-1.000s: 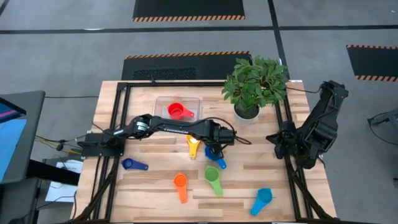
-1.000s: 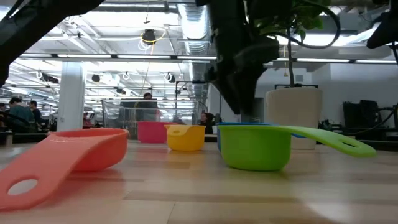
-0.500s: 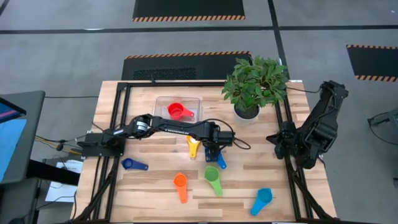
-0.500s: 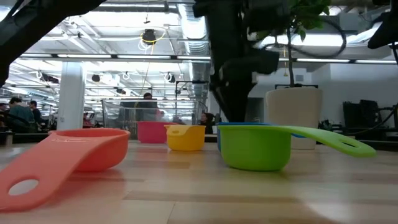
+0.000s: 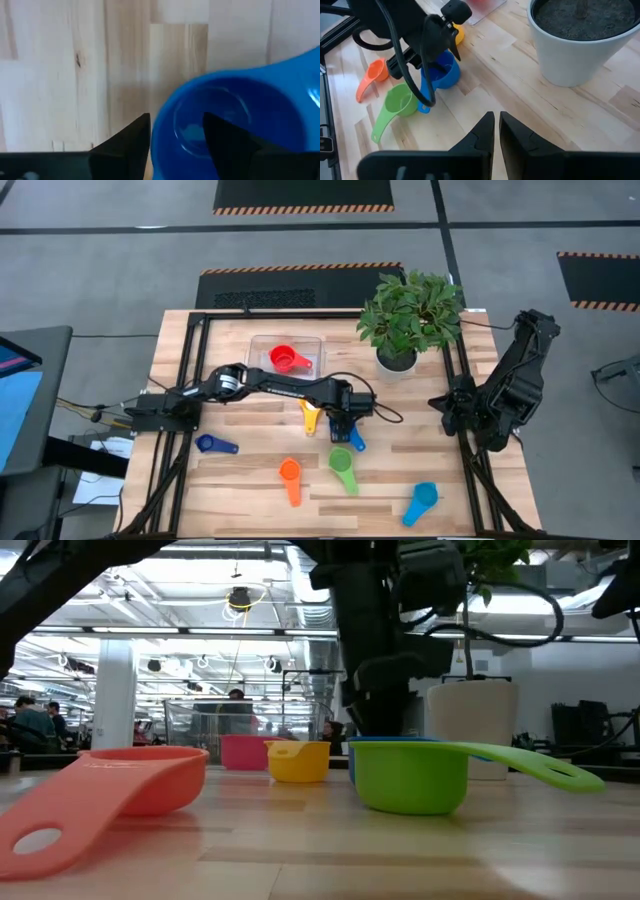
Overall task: Nest measuring cups in basket
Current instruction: Stack the blue measuring cup on top of the red measuring cup in the transparent bin
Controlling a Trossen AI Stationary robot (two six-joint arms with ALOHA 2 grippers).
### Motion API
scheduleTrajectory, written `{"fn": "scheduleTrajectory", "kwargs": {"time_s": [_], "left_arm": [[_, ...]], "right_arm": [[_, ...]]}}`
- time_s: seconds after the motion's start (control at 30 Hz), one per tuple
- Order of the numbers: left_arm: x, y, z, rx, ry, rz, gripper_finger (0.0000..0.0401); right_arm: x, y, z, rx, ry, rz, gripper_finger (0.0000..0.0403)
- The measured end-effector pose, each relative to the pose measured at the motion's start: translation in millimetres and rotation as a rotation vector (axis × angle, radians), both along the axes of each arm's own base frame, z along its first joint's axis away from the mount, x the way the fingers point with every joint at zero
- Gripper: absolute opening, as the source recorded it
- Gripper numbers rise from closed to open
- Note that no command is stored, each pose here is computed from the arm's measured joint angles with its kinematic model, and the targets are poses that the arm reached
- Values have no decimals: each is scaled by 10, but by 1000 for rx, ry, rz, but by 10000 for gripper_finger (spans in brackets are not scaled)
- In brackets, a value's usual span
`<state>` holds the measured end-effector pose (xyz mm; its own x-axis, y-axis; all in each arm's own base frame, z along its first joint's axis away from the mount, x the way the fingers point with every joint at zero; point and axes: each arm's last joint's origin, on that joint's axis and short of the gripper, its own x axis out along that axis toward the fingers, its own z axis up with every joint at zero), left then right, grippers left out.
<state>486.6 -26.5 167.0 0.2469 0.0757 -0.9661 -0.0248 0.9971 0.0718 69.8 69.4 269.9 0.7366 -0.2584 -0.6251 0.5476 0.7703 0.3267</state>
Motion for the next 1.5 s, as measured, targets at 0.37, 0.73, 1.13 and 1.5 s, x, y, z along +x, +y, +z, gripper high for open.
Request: {"fn": "scheduleTrajectory", "kwargs": {"time_s": [0.37,0.73,1.13,1.5], "left_arm": [[5,68,7,-39,-16,60,12],[-509,6,1193,53,-137,150,1],[-1367,964,1416,271,161,559,0],[-1485,1701,871,206,166,647,0]], "right_arm": [[1,-1,0,-1,0,0,54],[3,3,1,3,-3,0,54],[16,18,8,21,-20,-4,54],[29,39,16,47,-34,-4,54]]}}
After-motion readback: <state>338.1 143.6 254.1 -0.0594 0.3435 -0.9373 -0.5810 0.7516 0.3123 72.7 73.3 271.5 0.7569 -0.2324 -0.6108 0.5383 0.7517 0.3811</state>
